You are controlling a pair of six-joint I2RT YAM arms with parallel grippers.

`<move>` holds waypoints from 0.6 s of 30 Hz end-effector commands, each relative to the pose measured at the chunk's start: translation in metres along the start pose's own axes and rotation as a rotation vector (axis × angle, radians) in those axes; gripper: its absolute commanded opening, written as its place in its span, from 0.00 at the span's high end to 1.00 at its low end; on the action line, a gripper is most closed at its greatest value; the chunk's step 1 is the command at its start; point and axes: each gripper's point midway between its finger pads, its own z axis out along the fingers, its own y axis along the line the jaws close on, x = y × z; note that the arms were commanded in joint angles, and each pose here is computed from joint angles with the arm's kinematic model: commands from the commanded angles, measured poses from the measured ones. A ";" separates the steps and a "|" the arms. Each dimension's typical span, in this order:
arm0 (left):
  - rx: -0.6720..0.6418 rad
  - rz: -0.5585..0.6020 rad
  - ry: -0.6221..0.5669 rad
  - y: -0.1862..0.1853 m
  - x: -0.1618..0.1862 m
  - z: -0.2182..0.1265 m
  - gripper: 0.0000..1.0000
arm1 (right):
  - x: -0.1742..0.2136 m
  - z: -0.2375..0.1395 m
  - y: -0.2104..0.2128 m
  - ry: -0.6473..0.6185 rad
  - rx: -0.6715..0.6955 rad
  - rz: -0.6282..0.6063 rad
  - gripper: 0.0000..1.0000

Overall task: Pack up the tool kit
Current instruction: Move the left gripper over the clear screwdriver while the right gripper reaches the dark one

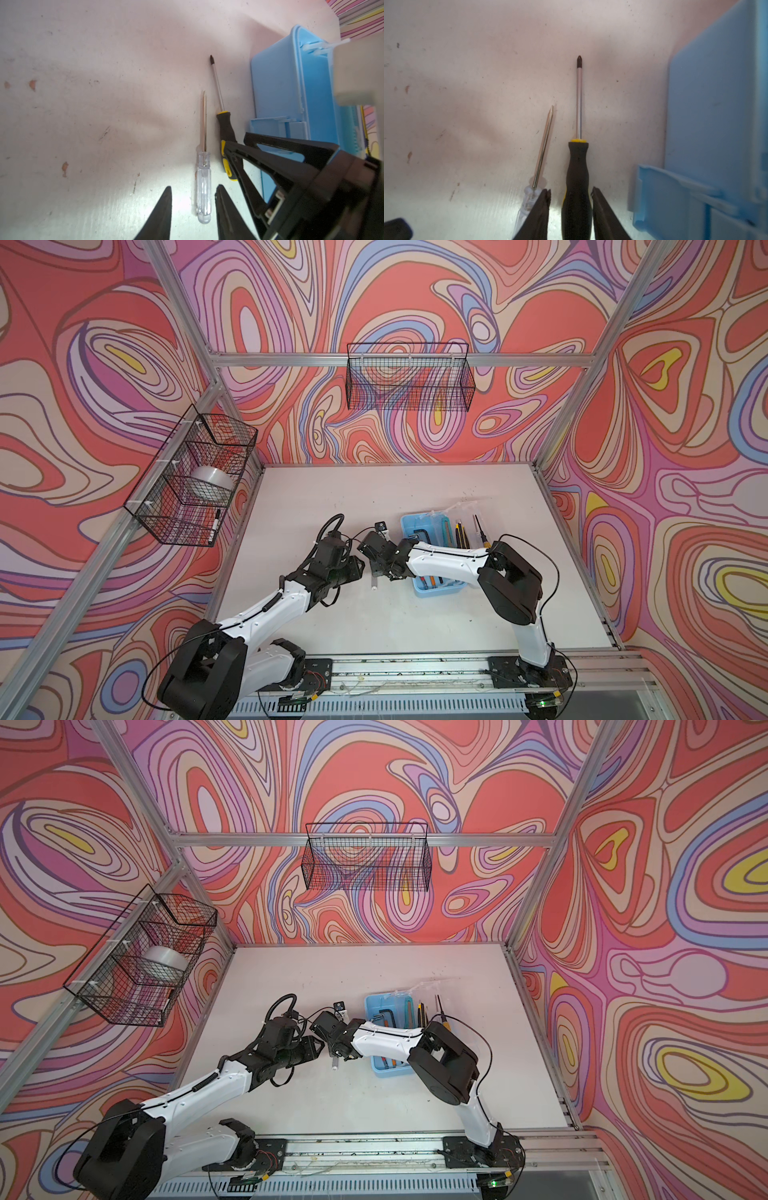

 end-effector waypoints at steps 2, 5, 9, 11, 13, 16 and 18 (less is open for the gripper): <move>0.009 -0.013 -0.019 0.000 -0.003 -0.001 0.65 | 0.007 0.008 -0.007 0.016 0.050 0.003 0.64; 0.007 -0.015 -0.016 0.000 -0.003 -0.001 0.65 | 0.009 0.010 -0.005 0.024 0.037 0.003 0.65; 0.005 -0.019 -0.014 0.001 -0.002 0.001 0.65 | 0.012 0.015 -0.001 0.036 0.020 0.001 0.66; 0.004 -0.023 -0.012 0.002 -0.002 0.002 0.65 | 0.015 0.017 0.000 0.046 0.023 0.000 0.66; 0.006 -0.022 -0.011 0.001 -0.001 0.002 0.65 | 0.015 0.018 0.000 0.050 0.023 -0.002 0.66; 0.004 -0.023 -0.012 0.001 -0.002 0.003 0.65 | 0.015 0.020 0.001 0.055 0.020 -0.006 0.66; 0.002 -0.021 -0.014 0.001 -0.003 0.003 0.65 | 0.017 0.020 0.003 0.060 0.017 -0.009 0.67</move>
